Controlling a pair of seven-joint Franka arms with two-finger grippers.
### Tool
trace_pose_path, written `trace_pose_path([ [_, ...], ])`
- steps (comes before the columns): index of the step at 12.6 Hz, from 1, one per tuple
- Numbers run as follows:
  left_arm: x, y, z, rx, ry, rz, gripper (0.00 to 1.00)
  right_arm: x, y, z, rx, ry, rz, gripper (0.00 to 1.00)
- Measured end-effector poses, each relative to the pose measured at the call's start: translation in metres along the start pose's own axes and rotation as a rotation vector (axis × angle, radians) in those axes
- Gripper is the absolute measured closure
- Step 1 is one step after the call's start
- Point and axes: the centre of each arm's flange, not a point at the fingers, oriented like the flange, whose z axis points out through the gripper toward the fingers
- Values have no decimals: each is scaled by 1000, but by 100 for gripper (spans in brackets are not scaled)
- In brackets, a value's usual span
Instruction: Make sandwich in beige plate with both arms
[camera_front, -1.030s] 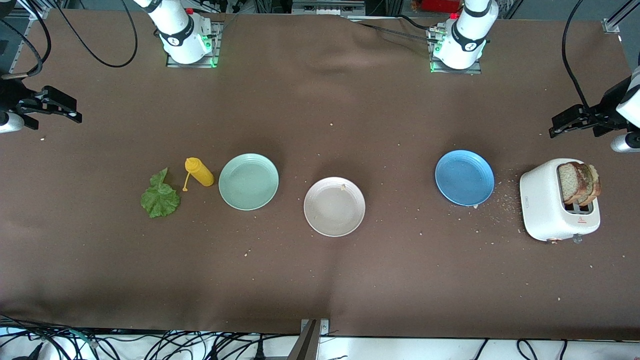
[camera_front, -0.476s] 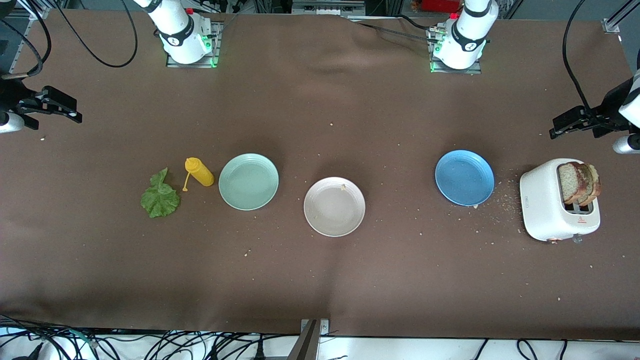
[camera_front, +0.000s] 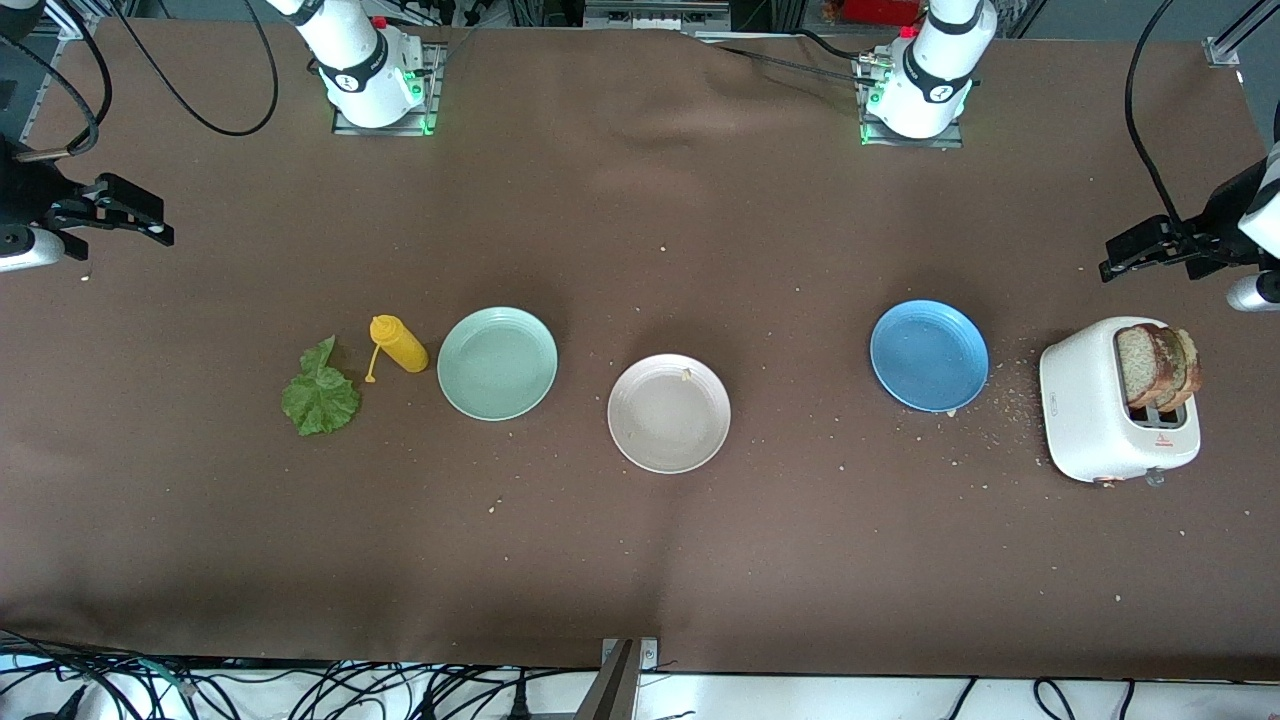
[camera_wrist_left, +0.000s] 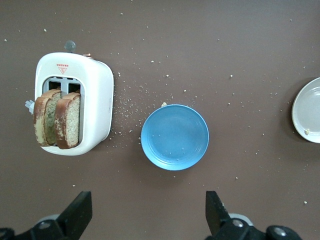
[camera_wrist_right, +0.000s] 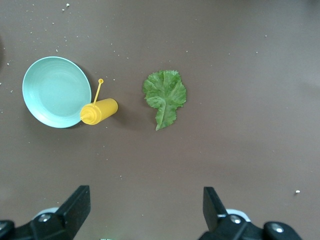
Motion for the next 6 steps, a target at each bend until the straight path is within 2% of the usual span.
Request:
trace_pose_path([
  [6,1,1,2,0,-3,2,0,-1,2,4,-18,-26,0,0],
])
